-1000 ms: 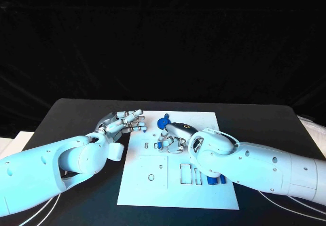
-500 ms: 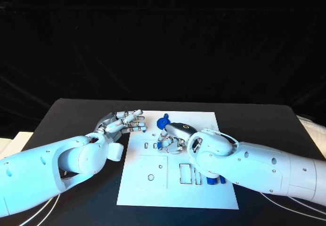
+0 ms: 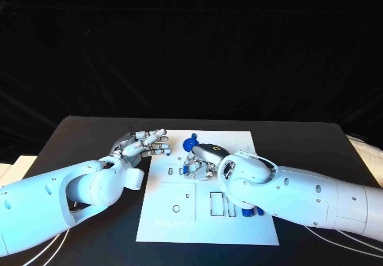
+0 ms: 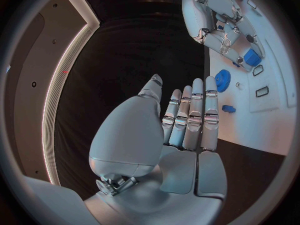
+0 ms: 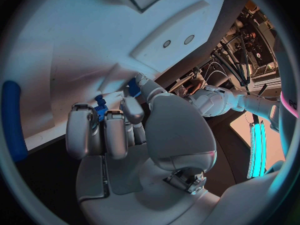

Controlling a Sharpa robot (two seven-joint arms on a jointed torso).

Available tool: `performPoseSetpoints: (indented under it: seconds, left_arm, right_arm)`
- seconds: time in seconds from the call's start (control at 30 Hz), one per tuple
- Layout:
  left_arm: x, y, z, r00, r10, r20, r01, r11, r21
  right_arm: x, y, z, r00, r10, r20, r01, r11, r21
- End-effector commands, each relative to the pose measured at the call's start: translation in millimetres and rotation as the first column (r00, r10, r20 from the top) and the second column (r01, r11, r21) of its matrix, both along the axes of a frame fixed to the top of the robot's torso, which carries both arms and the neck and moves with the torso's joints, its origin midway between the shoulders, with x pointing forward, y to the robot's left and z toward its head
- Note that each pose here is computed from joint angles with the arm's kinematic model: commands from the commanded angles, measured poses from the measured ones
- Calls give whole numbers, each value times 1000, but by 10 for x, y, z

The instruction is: Assemble the parts on the task board

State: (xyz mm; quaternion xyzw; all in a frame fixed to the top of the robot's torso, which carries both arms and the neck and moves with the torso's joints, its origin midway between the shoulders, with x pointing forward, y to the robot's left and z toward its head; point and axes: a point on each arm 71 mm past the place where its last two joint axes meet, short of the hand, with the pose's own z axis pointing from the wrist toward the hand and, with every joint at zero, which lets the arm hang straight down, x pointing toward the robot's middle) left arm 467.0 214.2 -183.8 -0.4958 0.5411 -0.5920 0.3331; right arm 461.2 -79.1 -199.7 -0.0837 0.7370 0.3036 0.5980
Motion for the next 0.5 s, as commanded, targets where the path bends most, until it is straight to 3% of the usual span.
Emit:
performPoseSetpoints:
  seconds: [0.03,0.5]
  left_arm:
    - [-6,-25,17,1000,-21,9,21,1000,-8]
    - [-3,-19,14,1000,-22,7,22,1000,-7]
  right_arm:
    - [-6,-9,-45,1000,-13,-7,13,1000,-26]
    - [-27,15,-32,1000,-2,-2,2,1000,-11]
